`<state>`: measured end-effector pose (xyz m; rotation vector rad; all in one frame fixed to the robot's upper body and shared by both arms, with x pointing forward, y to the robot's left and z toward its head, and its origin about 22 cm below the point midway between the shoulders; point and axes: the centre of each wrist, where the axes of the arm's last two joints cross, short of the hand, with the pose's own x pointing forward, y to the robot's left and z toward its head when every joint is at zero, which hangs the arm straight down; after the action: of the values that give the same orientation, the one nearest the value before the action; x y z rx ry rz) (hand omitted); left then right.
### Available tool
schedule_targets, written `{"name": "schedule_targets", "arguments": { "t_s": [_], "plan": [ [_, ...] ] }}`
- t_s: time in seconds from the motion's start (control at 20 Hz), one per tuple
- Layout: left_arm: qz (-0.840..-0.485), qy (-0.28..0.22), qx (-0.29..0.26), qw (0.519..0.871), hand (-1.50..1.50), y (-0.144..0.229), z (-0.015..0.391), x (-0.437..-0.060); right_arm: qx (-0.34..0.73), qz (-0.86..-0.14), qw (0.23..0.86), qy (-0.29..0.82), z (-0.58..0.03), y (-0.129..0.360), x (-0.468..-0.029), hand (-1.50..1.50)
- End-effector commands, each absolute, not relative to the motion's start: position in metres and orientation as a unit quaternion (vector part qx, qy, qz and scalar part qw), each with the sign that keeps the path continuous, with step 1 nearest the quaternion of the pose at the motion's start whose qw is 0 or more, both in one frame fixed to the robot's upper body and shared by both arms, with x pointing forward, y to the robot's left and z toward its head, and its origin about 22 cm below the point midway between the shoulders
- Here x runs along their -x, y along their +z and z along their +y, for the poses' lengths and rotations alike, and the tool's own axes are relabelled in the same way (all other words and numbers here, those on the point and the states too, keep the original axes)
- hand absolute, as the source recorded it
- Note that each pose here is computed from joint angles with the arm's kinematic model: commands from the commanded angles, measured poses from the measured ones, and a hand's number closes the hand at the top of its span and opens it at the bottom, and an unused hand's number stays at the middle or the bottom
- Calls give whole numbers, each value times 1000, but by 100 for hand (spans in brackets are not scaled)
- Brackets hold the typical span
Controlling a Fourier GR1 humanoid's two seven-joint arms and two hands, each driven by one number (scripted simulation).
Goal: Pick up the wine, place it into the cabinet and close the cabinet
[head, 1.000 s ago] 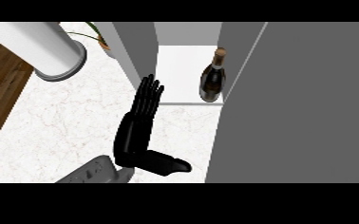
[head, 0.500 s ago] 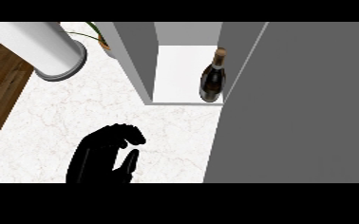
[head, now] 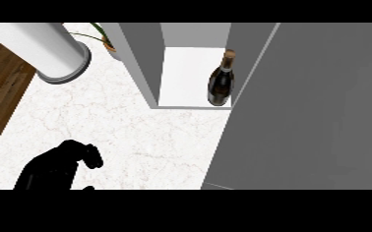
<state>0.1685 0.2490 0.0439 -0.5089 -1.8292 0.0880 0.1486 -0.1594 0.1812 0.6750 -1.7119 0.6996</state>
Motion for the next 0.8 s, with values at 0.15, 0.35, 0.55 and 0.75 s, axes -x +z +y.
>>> {"name": "schedule_targets", "arguments": {
  "t_s": [0.15, 0.35, 0.55, 0.75],
  "plan": [
    [-793, 77, 209, 567, -150, 53, 299, -156, -334, -717, 518, 325, -127, 209, -108, 150],
    [-791, 89, 188, 576, -150, 60, 326, -151, -327, -684, 538, 368, -91, 198, -107, 150],
    [-791, 95, 178, 577, -150, 52, 350, -144, -315, -699, 535, 356, -63, 195, -110, 150],
    [-795, 86, 159, 579, -150, 52, 375, -140, -306, -716, 523, 346, -53, 198, -106, 150]
  ]
}}
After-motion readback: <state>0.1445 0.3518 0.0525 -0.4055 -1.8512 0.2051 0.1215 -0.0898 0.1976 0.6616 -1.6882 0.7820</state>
